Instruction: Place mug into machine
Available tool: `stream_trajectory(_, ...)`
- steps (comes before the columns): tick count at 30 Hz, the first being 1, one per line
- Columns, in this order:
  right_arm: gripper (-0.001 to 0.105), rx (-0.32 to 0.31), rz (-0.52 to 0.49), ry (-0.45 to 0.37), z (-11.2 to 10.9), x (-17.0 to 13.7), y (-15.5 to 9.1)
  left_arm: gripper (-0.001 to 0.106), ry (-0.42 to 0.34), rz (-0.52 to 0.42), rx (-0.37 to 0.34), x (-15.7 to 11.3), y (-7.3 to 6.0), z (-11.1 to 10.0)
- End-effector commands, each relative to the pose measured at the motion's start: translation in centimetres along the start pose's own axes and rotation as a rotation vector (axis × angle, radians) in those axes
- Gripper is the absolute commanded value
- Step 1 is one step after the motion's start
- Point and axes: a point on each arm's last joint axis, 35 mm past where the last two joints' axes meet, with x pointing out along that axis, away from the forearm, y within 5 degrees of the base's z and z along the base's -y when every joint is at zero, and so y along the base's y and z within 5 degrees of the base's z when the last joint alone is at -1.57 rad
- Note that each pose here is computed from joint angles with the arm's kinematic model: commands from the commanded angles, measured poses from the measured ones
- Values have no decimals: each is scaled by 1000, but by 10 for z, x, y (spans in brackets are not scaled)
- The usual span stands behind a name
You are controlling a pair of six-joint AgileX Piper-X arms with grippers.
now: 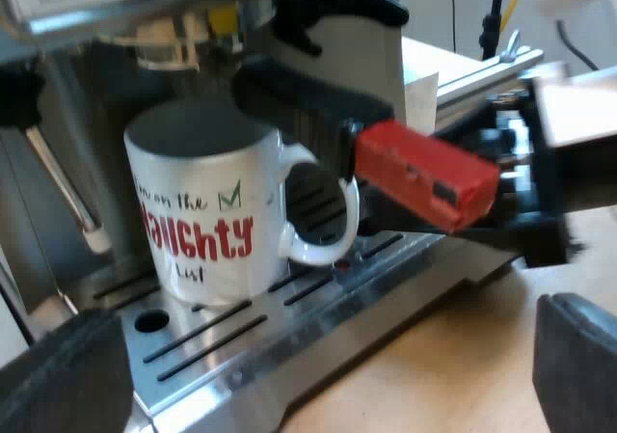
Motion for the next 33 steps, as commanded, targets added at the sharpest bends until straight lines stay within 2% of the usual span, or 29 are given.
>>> stream_trajectory(1, 41, -6, 10, 20, 4, -18, -2, 85, -34, -4, 6, -5, -3, 13)
stream_trajectory(4, 39, -25, 47, 51, 12, -38, 2, 85, -16, -1, 2, -16, -8, 28)
stream_trajectory(6, 33, -31, 62, 40, 20, -51, 3, 85, -8, 1, 1, -22, -11, 35)
stream_trajectory(7, 29, -35, 74, 31, 25, -58, 4, 85, -7, 1, 0, -27, -13, 41)
stream_trajectory(9, 12, -42, 102, 3, 35, -74, 7, 85, -16, 1, 2, -36, -17, 53)
stream_trajectory(12, 0, -44, 102, -23, 43, -86, 9, 85, -22, 0, 4, -41, -19, 59)
stream_trajectory(14, 0, -44, 88, -53, 49, -96, 11, 85, -33, 5, 6, -51, -23, 69)
stream_trajectory(15, 0, -41, 65, -95, 57, -108, 14, 85, -28, 6, 4, -59, -26, 75)
stream_trajectory(18, 0, -34, 21, -145, 67, -123, 20, 85, -23, 7, 3, -67, -29, 82)
stream_trajectory(24, 0, -39, -73, -184, 81, -142, 43, 85, -76, -2, 15, -83, -35, 98)
stream_trajectory(28, 0, -38, -98, -189, 91, -141, 52, 85, -71, -1, 14, -81, -35, 97)
stream_trajectory(33, 0, -44, -121, -177, 114, -122, 68, 85, -71, -1, 14, -81, -35, 97)
